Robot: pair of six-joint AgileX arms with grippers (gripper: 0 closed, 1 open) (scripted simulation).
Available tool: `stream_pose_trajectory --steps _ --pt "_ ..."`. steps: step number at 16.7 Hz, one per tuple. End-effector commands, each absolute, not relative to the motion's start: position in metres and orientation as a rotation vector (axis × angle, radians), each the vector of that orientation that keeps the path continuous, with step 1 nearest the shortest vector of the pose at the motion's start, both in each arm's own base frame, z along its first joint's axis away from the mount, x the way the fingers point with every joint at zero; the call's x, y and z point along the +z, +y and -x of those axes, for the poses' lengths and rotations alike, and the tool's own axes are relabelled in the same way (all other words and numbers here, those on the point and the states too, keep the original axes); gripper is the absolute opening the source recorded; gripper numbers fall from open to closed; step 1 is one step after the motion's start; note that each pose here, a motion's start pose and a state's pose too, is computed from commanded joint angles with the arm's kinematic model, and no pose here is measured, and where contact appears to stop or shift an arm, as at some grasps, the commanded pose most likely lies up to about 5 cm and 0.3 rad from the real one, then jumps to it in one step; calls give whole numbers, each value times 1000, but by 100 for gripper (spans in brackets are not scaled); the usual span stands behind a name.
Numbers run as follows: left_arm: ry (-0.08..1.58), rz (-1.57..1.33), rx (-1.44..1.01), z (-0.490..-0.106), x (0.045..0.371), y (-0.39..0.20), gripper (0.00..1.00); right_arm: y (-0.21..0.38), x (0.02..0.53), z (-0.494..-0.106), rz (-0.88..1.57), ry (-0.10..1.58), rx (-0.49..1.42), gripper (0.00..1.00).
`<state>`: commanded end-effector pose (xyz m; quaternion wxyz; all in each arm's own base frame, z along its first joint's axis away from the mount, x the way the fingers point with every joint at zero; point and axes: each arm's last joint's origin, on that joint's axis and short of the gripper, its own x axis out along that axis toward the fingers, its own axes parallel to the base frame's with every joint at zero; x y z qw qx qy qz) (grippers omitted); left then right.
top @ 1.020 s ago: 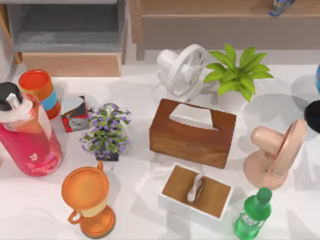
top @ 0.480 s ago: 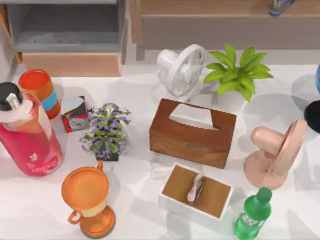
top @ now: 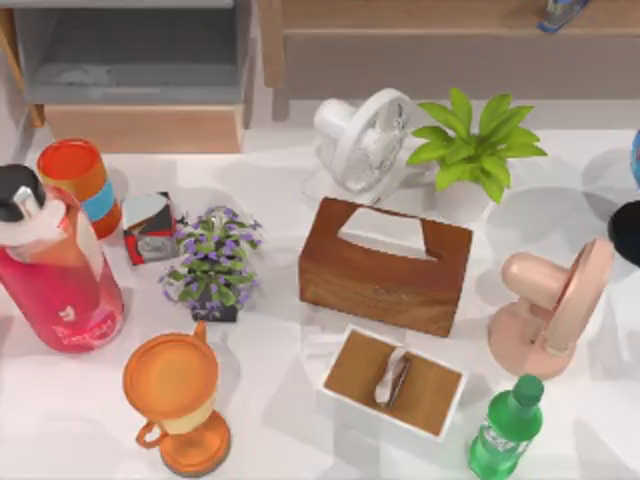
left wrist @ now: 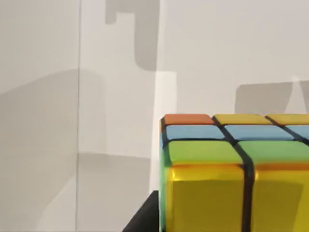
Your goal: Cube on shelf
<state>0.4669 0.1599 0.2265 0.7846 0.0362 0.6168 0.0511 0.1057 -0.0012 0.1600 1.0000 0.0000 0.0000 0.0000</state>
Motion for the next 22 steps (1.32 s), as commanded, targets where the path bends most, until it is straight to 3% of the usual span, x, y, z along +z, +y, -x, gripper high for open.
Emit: stream_pose_trajectory --steps 3,6,10,13,17,22 --pt "1234 -205 185 -457 262 112 0 -1 160 -106 0 0 0 100" --pt "1117 -352 205 -444 274 37 0 -1 160 -106 0 0 0 100" --pt "941 -529 125 -415 239 -83 0 -1 160 -106 0 0 0 100" --pt "714 -583 25 -379 213 -167 0 -1 160 -106 0 0 0 100" --pt "332 -479 -73 -338 207 -250 0 -1 160 -106 0 0 0 100" --pt "-14 -244 -130 -322 194 -312 0 -1 160 -106 0 0 0 100"
